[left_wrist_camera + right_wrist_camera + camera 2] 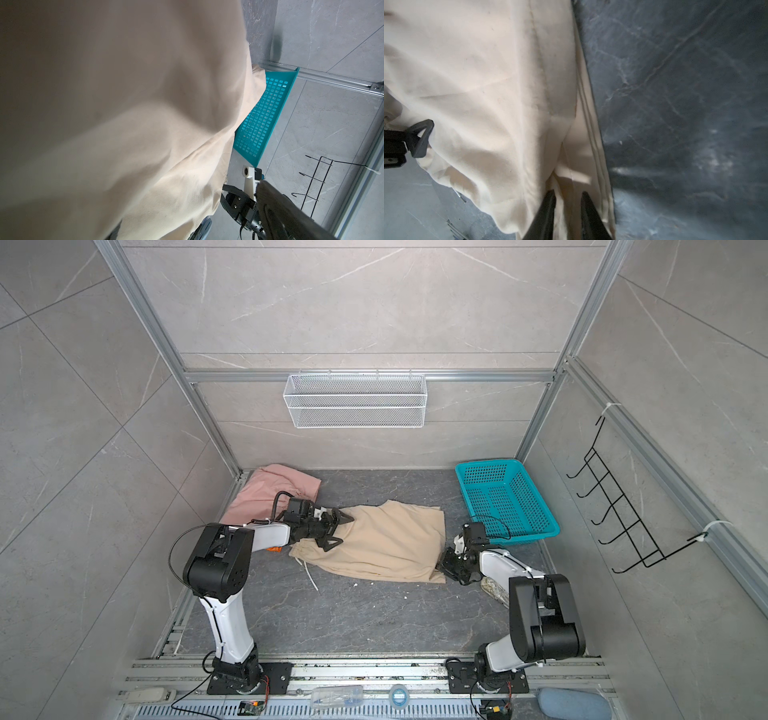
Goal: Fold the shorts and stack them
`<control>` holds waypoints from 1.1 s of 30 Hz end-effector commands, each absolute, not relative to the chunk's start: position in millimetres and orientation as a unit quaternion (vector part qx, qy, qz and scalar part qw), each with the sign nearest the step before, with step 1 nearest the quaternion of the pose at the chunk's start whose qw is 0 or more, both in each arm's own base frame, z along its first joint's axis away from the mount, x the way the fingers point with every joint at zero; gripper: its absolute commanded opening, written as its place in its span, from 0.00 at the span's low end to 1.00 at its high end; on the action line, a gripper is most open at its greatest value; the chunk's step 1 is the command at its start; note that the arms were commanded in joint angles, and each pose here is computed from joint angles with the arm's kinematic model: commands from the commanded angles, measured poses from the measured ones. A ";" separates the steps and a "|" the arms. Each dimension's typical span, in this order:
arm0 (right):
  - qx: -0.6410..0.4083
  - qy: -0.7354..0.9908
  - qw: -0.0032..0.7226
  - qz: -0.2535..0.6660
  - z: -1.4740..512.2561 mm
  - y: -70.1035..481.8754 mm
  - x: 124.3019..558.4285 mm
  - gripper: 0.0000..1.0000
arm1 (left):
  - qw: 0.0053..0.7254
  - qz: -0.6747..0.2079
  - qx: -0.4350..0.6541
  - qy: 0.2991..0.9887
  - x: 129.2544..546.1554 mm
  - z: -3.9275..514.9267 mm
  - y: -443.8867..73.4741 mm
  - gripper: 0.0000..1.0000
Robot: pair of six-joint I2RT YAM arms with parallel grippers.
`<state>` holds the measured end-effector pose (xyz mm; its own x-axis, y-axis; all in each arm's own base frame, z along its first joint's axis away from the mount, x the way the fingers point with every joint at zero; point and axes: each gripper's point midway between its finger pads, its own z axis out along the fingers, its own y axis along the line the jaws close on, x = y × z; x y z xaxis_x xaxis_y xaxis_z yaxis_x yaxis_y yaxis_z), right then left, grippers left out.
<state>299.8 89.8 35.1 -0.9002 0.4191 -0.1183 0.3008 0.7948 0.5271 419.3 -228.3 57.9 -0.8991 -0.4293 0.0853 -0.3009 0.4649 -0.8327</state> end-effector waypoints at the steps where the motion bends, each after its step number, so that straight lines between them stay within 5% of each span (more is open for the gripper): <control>1: 0.193 0.941 0.115 0.252 34.5 88.7 295.7 0.05 | 0.063 -0.433 -0.235 0.868 412.4 46.5 -214.0 0.99; 13: 0.221 0.950 0.141 0.170 44.1 49.2 268.6 0.00 | 0.063 -0.428 -0.256 0.865 415.3 39.7 -197.9 0.99; 20: 0.236 0.955 0.094 0.154 11.1 46.9 250.7 0.00 | 0.061 -0.426 -0.259 0.865 415.6 35.6 -194.5 0.99; 26: 0.236 0.955 0.108 0.143 25.4 42.6 256.2 0.12 | 0.060 -0.426 -0.255 0.866 414.8 38.2 -195.4 0.99; 33: 0.226 0.949 0.154 0.155 57.4 43.4 292.5 0.41 | 0.065 -0.430 -0.253 0.864 418.2 44.2 -197.2 1.00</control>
<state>277.0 45.9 51.6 -0.8526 0.4802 -0.2060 0.3849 0.8437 0.3741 423.8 -212.4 57.6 -0.8862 -0.4543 0.0911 -0.3212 0.4607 -0.8274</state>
